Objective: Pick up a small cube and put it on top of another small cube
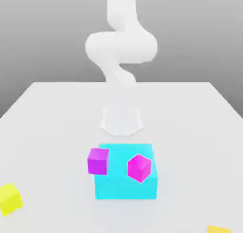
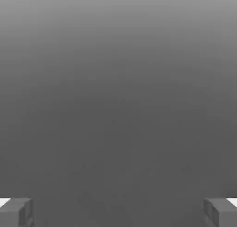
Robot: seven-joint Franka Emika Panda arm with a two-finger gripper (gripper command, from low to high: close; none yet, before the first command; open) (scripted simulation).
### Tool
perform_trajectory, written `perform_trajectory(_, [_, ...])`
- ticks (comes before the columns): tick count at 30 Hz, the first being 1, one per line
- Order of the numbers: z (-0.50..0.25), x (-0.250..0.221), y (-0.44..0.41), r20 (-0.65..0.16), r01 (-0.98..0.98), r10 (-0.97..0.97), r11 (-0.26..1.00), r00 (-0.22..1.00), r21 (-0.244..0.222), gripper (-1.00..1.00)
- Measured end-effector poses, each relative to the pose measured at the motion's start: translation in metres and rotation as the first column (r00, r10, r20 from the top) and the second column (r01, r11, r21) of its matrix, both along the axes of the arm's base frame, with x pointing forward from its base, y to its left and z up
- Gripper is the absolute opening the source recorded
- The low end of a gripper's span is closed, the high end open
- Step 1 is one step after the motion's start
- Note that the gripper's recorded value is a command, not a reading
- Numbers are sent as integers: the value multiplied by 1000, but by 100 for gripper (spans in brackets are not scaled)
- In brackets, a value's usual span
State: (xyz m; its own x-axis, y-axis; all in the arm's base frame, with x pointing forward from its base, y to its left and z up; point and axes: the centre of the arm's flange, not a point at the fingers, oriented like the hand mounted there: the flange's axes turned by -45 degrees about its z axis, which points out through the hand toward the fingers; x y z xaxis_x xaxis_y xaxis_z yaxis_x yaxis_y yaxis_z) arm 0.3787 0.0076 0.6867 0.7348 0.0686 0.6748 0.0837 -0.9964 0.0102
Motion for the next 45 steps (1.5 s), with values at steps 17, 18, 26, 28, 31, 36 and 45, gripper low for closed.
perform_trajectory(17, [-230, 154, 112, -373, -608, 540, 789, 754, -88, 0])
perform_trajectory(18, [-246, 158, 121, -393, -639, 562, 764, 727, -89, 0])
perform_trajectory(26, [-380, 171, 174, -550, -840, 678, 537, 487, -82, 0])
perform_trajectory(28, [-413, 169, 186, -588, -880, 692, 469, 420, -75, 0])
perform_trajectory(31, [-463, 163, 201, -641, -930, 700, 362, 314, -61, 0])
perform_trajectory(36, [-544, 158, 210, -672, -955, 697, 292, 249, -50, 0])
perform_trajectory(45, [-543, 158, 210, -674, -956, 697, 290, 245, -48, -100])
